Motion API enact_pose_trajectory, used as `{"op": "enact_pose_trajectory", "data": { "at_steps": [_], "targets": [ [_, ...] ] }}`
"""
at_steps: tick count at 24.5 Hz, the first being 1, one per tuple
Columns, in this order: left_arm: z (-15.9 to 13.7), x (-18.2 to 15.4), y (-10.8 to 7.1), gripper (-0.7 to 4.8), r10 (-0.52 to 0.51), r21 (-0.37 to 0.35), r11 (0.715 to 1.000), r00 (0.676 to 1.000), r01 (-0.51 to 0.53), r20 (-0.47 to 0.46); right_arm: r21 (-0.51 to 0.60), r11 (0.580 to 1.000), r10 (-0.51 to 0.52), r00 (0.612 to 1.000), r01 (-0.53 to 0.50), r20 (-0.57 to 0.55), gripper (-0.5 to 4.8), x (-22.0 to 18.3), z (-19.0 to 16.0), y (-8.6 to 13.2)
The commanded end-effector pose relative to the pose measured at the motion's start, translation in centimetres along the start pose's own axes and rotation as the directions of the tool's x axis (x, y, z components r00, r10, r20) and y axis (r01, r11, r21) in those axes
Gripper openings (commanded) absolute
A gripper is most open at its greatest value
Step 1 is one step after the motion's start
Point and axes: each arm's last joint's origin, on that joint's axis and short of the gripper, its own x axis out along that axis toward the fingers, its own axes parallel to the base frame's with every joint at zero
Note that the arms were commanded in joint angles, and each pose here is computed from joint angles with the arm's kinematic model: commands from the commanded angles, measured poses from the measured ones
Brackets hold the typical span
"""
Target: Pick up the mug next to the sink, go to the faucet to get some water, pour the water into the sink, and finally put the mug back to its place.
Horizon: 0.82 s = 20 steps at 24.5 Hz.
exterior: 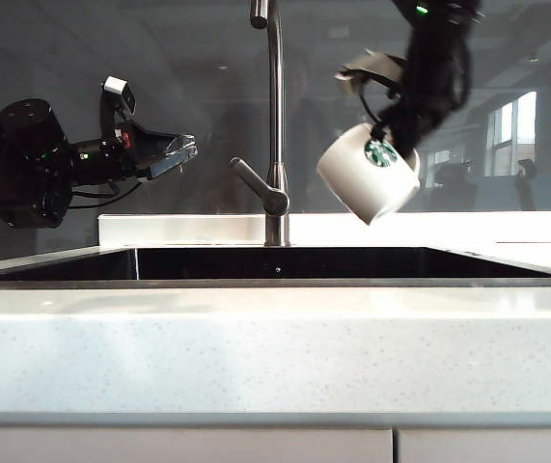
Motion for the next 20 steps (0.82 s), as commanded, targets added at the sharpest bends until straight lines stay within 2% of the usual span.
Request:
{"op": "enact_pose_trajectory", "data": {
  "at_steps": [1,3,5,9,11,14,18,20],
  "targets": [
    [0.6,0.0,-0.3,2.4,-0.006,0.015,1.0,1.0,0.006,0.008,0.255,0.964,0.023,0.982,-0.072,0.19,-0.09,-1.2,-1.6,-2.0],
    [0.6,0.0,-0.3,2.4,-0.005,0.002,1.0,1.0,0.005,0.01,0.356,0.931,-0.01,0.968,-0.083,0.251,-0.09,-1.3,-3.9,-2.8],
    [0.6,0.0,-0.3,2.4,0.007,0.002,1.0,1.0,-0.007,0.028,0.479,0.876,-0.089,0.954,-0.062,0.286,-0.09,-1.4,-7.8,-3.8],
    [0.7,0.0,-0.2,2.4,0.019,0.0,1.0,0.999,-0.019,0.047,0.596,0.803,-0.227,0.931,0.013,0.286,-0.09,-1.6,-13.1,-3.9],
    [0.7,0.0,-0.2,2.4,0.018,0.0,1.0,0.999,-0.018,0.047,0.637,0.768,-0.319,0.902,0.067,0.29,-0.09,-1.5,-16.4,-3.3],
    [0.7,0.0,-0.2,2.4,0.018,0.0,1.0,0.999,-0.018,0.047,0.654,0.749,-0.387,0.872,0.106,0.301,-0.09,-1.5,-18.9,-2.7],
    [0.7,0.0,-0.2,2.4,0.018,-0.001,1.0,0.999,-0.018,0.046,0.673,0.724,-0.417,0.873,0.149,0.255,-0.09,-1.6,-21.3,-3.0],
    [0.7,0.0,-0.2,2.4,0.018,-0.001,1.0,0.999,-0.018,0.046,0.66,0.731,-0.427,0.871,0.175,0.242,-0.09,-1.6,-22.2,-3.6]
  ]
}}
